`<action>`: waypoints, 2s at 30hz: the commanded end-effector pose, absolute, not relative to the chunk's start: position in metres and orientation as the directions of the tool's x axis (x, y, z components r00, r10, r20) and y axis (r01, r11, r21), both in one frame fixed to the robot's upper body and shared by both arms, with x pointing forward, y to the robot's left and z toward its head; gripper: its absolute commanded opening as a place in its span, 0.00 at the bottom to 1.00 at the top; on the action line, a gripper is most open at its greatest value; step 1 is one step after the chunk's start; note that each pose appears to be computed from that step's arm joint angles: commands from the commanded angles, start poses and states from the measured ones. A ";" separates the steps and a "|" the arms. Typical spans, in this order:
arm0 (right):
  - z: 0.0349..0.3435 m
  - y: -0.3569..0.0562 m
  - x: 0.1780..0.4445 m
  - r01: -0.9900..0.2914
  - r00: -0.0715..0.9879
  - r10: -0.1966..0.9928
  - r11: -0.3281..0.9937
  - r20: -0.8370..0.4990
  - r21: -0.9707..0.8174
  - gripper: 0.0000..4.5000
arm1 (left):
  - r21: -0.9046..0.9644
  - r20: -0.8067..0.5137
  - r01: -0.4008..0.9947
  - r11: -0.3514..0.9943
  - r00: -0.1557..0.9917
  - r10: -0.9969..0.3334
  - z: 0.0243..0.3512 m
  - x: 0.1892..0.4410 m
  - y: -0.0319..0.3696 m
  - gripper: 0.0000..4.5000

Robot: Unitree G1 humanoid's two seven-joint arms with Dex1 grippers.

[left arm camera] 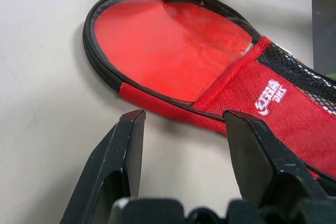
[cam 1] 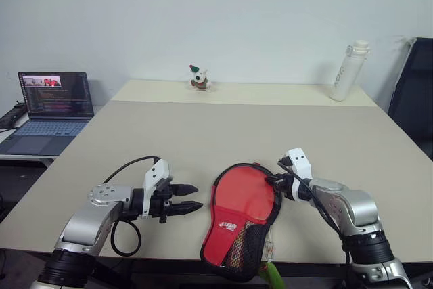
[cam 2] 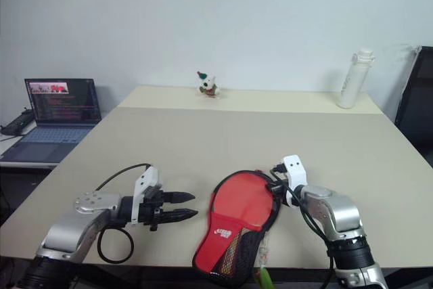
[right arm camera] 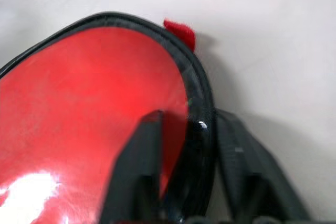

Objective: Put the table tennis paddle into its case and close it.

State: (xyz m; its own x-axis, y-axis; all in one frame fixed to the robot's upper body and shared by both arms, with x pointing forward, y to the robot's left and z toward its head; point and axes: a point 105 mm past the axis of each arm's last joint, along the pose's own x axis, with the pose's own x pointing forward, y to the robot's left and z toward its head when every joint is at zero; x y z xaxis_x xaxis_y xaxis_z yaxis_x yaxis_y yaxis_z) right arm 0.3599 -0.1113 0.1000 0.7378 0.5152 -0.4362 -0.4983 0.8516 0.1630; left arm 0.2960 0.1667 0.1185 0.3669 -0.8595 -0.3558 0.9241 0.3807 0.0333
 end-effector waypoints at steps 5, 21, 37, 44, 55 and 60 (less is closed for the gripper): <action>0.116 -0.093 0.376 -0.540 0.717 0.568 0.819 -0.403 0.194 0.01 | 0.076 -0.339 0.929 0.362 0.366 -0.867 0.126 0.292 0.161 0.57; 0.152 -0.052 0.411 -0.697 0.655 0.670 0.714 -0.348 0.063 0.01 | 0.081 -0.341 0.928 0.363 0.368 -0.865 0.127 0.290 0.158 0.57; 0.146 -0.050 0.429 -0.691 0.669 0.642 0.723 -0.375 0.005 0.16 | 0.089 -0.339 0.935 0.344 0.353 -0.872 0.129 0.294 0.149 0.57; 0.165 -0.045 0.421 -0.701 0.668 0.685 0.711 -0.292 0.064 0.71 | 0.135 -0.332 0.936 0.324 0.351 -0.876 0.134 0.308 0.142 0.57; 0.187 -0.103 0.354 -0.716 0.645 0.720 0.687 -0.255 0.126 0.99 | 0.277 -0.342 0.946 0.170 0.262 -0.902 0.147 0.363 0.098 0.57; 0.171 -0.127 0.306 -0.748 0.573 0.741 0.647 -0.349 0.146 0.99 | 0.248 -0.399 0.963 0.104 0.199 -0.895 0.129 0.373 0.086 0.57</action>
